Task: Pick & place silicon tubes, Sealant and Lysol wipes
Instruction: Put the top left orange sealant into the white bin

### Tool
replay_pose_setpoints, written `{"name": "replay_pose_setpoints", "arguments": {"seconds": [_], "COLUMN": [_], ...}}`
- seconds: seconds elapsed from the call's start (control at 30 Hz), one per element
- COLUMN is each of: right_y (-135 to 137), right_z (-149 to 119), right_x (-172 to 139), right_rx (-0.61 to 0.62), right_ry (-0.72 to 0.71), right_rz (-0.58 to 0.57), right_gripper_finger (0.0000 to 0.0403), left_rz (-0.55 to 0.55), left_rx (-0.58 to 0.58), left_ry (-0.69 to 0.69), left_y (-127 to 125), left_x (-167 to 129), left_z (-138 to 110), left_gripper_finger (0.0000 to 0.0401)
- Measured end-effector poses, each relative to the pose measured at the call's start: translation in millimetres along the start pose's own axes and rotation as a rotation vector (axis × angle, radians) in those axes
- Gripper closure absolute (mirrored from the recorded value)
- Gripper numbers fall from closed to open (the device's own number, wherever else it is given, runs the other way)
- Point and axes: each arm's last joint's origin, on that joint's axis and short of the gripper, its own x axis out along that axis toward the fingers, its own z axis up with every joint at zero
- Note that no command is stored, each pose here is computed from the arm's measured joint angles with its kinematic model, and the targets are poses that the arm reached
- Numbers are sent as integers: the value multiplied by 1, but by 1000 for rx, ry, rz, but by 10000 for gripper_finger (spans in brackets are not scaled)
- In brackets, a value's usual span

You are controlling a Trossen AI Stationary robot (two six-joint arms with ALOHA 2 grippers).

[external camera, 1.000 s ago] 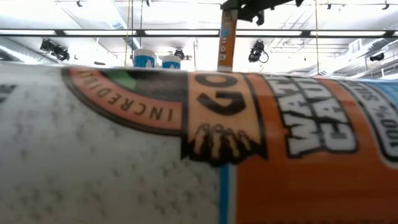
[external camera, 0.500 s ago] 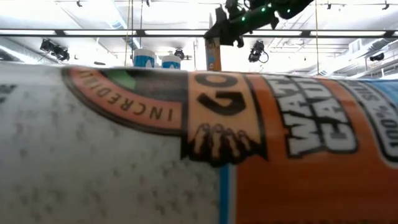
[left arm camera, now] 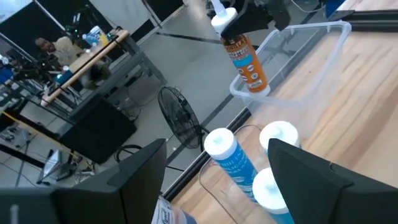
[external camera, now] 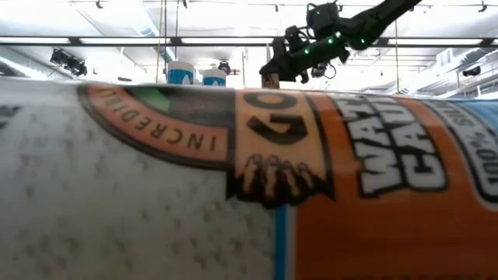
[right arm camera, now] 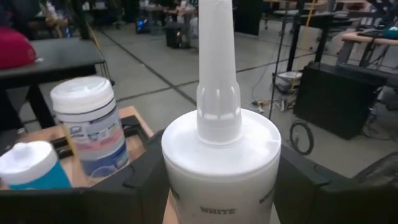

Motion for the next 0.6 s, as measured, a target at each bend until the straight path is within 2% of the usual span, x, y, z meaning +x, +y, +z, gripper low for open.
{"name": "replay_pose_setpoints", "arguments": {"seconds": [0.3, 0.6], "right_y": [-1, -1], "right_z": [-29, -65], "right_x": [-3, -13], "right_rx": [21, 119], "right_ry": [8, -17], "right_rz": [-16, -56], "right_gripper_finger": [182, 181], "left_rz": [1, 1], "left_rx": [35, 47], "left_ry": [0, 0], "left_y": [3, 3], "left_x": [0, 0], "left_z": [0, 0], "left_gripper_finger": [115, 115]}}
